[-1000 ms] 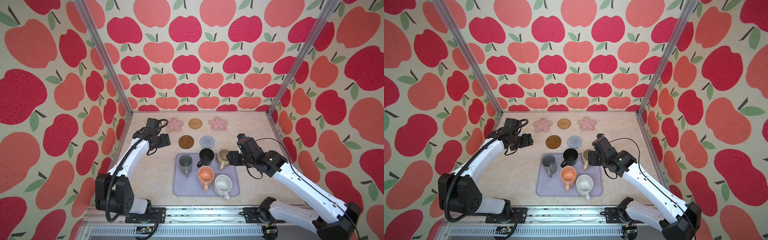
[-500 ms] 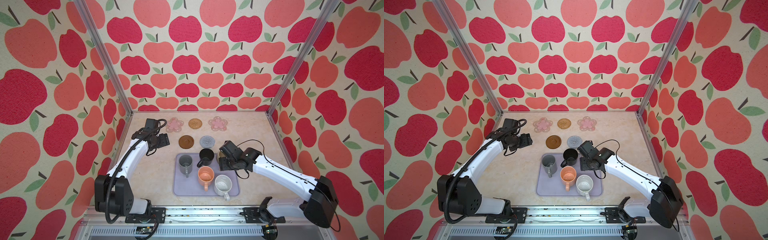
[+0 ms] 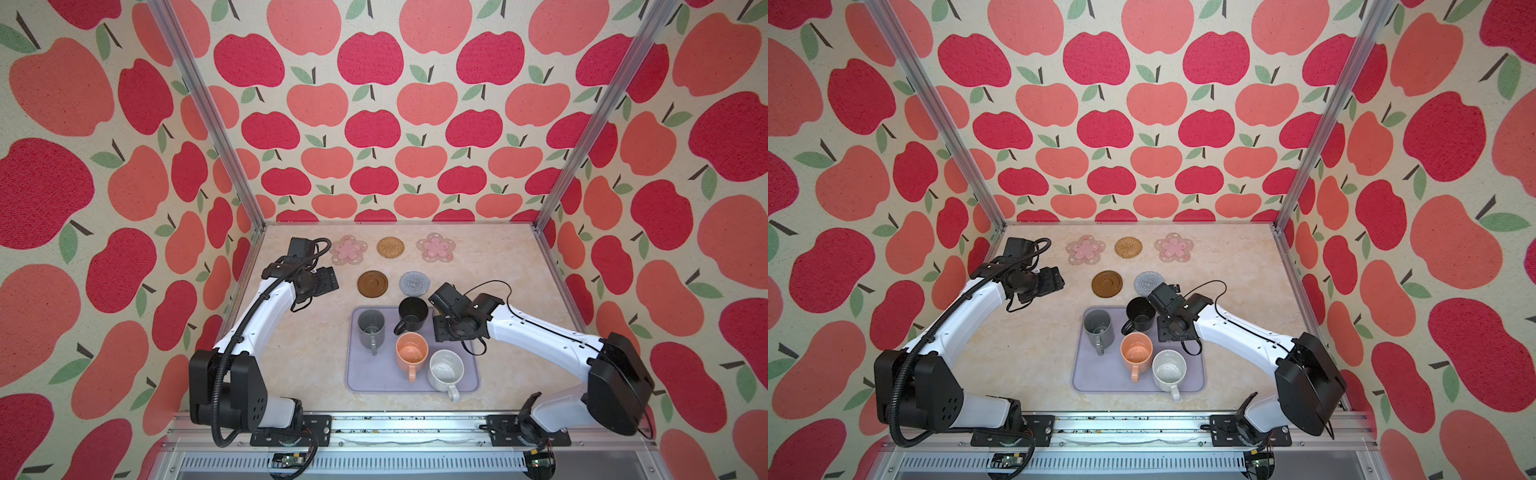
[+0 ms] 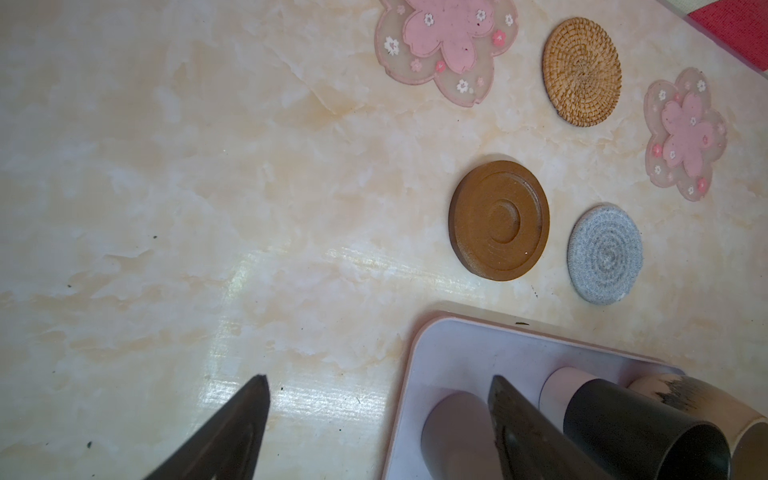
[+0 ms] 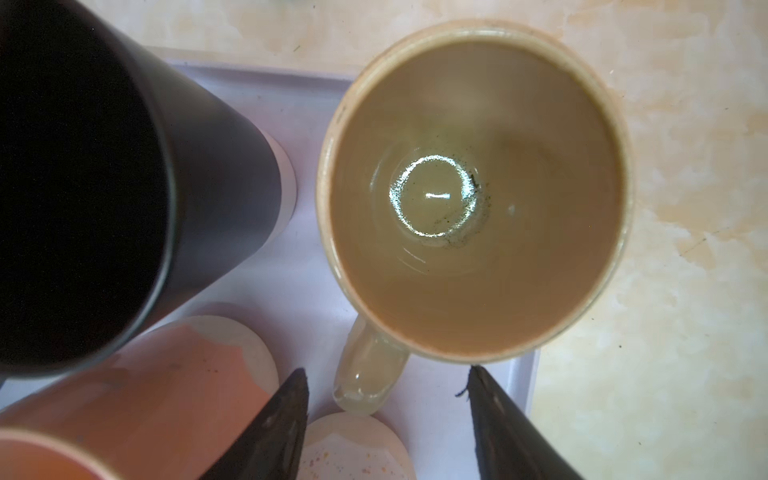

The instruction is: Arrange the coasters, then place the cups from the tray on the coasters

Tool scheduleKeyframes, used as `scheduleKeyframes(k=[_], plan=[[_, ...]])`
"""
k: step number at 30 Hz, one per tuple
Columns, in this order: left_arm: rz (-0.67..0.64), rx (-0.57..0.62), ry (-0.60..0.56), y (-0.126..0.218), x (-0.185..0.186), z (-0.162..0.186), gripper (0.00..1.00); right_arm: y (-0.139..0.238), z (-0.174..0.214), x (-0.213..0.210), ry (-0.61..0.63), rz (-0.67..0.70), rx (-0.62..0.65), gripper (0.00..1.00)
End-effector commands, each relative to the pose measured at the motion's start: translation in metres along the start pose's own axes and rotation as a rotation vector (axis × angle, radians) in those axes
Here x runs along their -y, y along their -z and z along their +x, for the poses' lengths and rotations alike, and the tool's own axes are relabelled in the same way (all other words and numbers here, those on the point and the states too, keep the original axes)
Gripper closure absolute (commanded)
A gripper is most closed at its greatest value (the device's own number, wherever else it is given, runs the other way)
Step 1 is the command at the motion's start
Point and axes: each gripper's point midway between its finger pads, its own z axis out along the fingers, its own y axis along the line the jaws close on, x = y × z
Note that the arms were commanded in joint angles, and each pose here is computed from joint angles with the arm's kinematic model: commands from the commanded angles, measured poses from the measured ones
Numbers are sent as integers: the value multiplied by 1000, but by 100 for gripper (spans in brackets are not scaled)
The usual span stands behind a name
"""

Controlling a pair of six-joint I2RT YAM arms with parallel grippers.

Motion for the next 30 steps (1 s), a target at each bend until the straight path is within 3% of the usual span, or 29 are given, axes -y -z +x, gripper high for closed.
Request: scheduleKeyframes(k=[1,23,30], plan=[[2,-1,17,0,-4,3,15,4,-10,-1,-21,18,36,39],[23,-20,53,-7,-6,8,16,-7,10,46,-115,114,13,50],[27,-17,68,-6,-5,7,16,-9,5,35,-68,20,41,54]])
